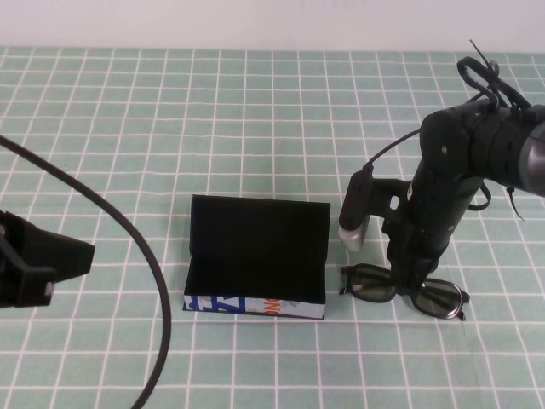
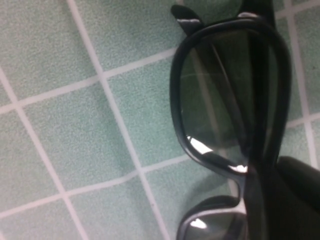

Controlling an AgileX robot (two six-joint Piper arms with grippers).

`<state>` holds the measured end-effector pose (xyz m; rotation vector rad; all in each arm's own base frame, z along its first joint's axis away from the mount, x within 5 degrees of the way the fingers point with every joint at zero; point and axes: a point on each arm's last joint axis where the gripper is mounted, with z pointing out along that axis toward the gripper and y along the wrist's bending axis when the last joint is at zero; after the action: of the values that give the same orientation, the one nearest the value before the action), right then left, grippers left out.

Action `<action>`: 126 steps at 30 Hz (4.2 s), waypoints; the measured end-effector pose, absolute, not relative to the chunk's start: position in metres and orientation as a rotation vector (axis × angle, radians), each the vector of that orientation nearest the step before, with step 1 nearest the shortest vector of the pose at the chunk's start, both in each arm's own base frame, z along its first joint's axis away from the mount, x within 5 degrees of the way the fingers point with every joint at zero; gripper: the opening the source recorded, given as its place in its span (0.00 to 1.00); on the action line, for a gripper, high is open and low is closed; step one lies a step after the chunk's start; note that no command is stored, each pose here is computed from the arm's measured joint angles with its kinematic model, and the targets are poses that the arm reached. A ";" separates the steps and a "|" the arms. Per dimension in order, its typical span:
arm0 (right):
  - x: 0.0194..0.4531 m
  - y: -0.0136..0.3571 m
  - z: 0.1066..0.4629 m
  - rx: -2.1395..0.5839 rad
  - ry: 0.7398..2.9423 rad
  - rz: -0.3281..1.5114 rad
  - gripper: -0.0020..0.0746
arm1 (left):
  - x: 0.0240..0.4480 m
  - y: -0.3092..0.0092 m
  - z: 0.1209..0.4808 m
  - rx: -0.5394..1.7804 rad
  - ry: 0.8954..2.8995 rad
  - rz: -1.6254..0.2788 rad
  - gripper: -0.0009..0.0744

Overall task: Return glasses to glasses case
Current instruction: Pick up the glasses from the table, then place the glasses in the glasses case

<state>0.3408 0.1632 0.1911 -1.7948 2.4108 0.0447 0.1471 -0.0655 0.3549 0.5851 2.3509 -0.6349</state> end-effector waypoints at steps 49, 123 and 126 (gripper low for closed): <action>0.346 0.169 0.185 -1.813 2.511 0.126 0.43 | 0.147 -0.065 0.355 0.590 2.350 -0.631 0.01; 0.314 0.310 0.253 -2.091 2.025 0.234 0.05 | 0.147 -0.063 0.353 0.609 2.372 -0.583 0.01; 0.314 0.311 0.248 -2.102 2.027 0.230 0.05 | 0.147 -0.063 0.353 0.609 2.372 -0.583 0.01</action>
<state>0.3144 0.3111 0.2479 -2.1016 2.0273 0.2297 0.1469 -0.0626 0.3525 0.6091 2.3722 -0.5828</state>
